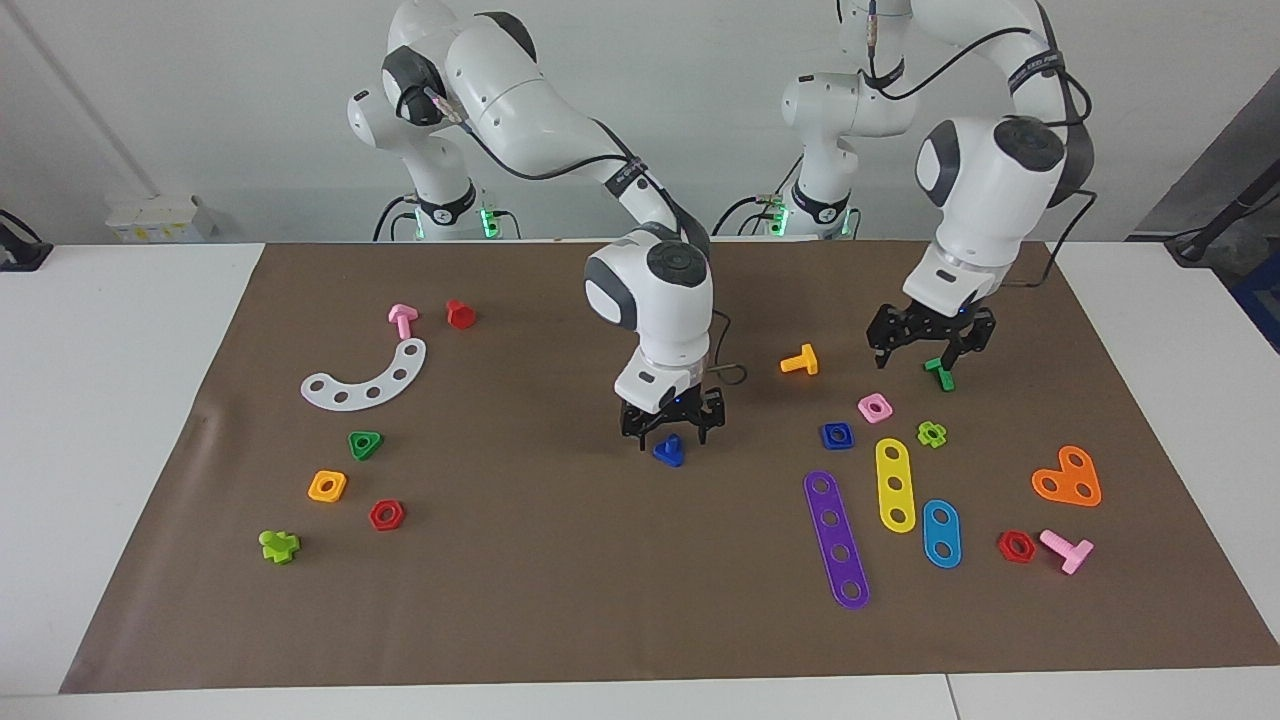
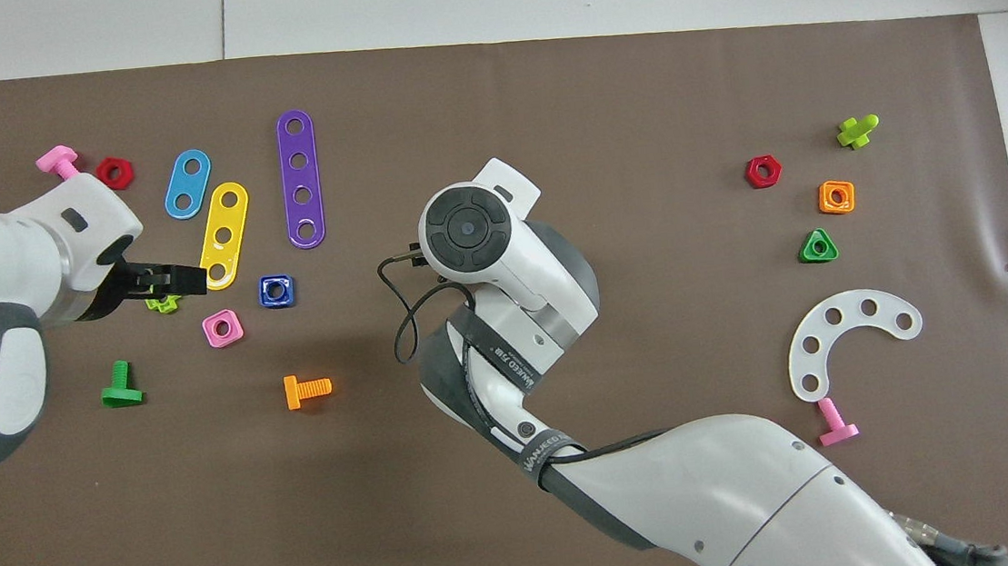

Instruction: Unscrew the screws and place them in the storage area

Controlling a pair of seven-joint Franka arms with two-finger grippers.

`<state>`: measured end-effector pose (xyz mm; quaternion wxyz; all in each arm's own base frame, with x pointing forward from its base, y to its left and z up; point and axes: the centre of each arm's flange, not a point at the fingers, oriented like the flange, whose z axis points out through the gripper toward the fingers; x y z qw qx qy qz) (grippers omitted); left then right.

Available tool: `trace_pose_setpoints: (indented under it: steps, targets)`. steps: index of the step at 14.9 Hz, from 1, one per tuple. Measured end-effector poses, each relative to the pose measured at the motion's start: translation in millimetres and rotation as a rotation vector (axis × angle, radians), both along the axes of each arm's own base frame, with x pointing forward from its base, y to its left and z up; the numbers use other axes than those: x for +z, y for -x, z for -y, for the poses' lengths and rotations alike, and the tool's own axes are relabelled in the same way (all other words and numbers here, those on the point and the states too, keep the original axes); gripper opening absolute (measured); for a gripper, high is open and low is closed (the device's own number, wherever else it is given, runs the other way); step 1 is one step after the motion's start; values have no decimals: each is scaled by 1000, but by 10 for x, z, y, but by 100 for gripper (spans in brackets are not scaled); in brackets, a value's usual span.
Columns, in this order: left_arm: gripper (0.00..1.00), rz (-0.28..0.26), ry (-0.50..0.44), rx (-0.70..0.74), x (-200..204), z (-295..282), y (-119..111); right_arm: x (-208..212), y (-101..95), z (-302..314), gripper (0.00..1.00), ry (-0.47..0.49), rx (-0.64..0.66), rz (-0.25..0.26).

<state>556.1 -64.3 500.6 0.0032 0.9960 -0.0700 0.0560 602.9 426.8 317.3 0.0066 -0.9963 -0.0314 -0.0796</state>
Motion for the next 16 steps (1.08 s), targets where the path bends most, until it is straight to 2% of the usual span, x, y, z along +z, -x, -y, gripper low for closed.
trace_pose_setpoints:
  steps: [3, 5, 8, 14, 15, 16]
  targets:
    - [100, -18, -9, -11, 694, -407, 46, -79, 62, -22, 83, 10, -7, -16]
    - [100, -11, -13, -11, 1142, -629, 79, -79, 68, -27, 79, 12, -6, -15]
    - [100, -21, -16, -8, 1568, -806, 134, -33, 54, -24, 78, 8, -6, -4]
    - [100, -46, -18, -17, 1625, -768, 28, 18, 20, -5, 73, -4, -8, 17]
    - [100, -53, -17, -18, 1606, -761, 27, 14, 21, -4, 67, -1, -7, 18]
    - [100, -63, -17, -18, 1581, -761, 32, 8, 22, -2, 67, 3, -4, 20]
